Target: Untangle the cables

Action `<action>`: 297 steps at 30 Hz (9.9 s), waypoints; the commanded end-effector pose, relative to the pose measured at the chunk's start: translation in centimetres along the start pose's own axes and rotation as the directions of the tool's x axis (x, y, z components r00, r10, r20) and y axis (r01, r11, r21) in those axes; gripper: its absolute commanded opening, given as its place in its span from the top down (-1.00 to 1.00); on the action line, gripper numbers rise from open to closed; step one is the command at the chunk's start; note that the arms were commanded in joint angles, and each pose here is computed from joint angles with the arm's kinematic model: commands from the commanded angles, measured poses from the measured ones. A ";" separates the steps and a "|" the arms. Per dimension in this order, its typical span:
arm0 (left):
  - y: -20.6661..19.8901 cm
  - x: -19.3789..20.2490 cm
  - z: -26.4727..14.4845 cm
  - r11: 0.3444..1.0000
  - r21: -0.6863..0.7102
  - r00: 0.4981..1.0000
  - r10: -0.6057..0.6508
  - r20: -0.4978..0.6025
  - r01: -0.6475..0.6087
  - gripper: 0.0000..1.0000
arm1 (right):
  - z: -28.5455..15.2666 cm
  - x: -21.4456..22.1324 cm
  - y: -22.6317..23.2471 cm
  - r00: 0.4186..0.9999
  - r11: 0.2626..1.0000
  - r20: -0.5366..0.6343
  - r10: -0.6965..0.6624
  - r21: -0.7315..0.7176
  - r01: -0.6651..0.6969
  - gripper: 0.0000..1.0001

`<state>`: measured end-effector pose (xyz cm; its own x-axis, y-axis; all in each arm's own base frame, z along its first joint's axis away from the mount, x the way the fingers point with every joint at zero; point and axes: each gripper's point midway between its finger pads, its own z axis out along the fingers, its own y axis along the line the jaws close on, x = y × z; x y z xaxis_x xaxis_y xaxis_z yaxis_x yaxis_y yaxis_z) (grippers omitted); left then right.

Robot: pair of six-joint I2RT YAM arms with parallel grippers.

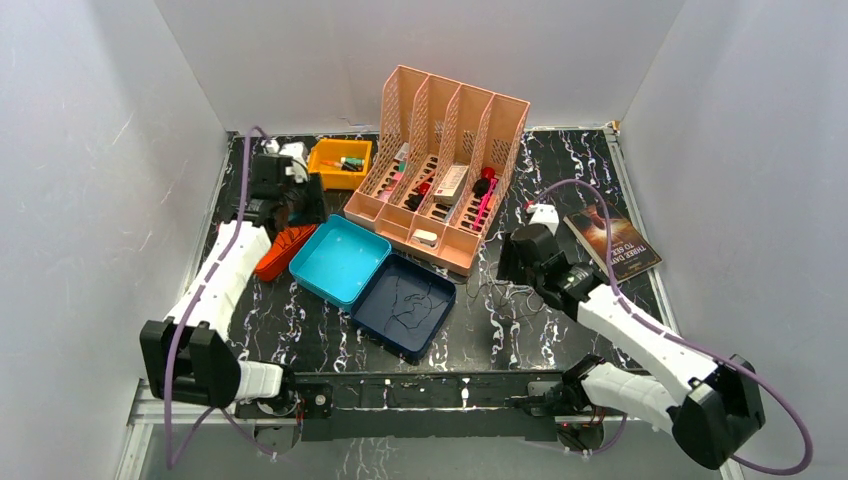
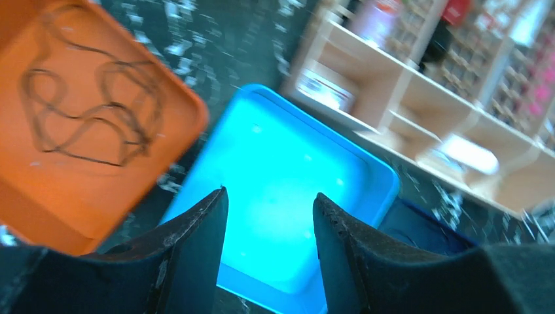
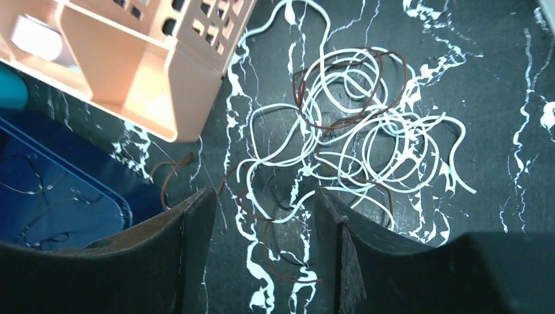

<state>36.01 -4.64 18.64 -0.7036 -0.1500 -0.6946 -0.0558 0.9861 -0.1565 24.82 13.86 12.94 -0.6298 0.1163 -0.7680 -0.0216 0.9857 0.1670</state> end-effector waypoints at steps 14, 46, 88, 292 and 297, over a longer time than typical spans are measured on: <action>-5.0 3.6 -3.5 0.975 0.220 1.000 0.022 -0.008 -0.020 -0.04 | 1.6 3.4 1.5 0.915 0.966 -0.320 -0.245 -0.158 0.203 -0.06; -12.3 1.5 -7.0 0.899 0.396 0.982 0.149 0.120 -0.185 -0.30 | -3.2 -4.9 1.4 0.971 0.973 -0.100 -0.217 -0.103 0.207 1.00; -41.6 7.7 -16.7 0.303 0.721 0.765 0.045 0.643 -0.624 -0.86 | -18.2 -18.4 3.6 0.874 0.891 0.361 0.326 -0.426 -0.156 1.00; -46.6 12.1 -16.5 0.153 0.750 0.763 0.063 0.643 -0.644 0.39 | -35.2 -32.4 1.8 0.454 0.871 0.799 0.395 -0.483 0.091 1.00; -46.1 11.3 -16.1 0.211 0.732 0.758 0.074 0.648 -0.647 0.89 | -34.9 -32.2 1.6 0.457 0.875 0.799 0.391 -0.477 0.084 1.00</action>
<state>18.54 -50.94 26.35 -0.1174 -0.0397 -0.9923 0.9700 0.2097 -0.1231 18.64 8.07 58.80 0.3002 0.5138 -0.8037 -0.4347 0.8236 0.3642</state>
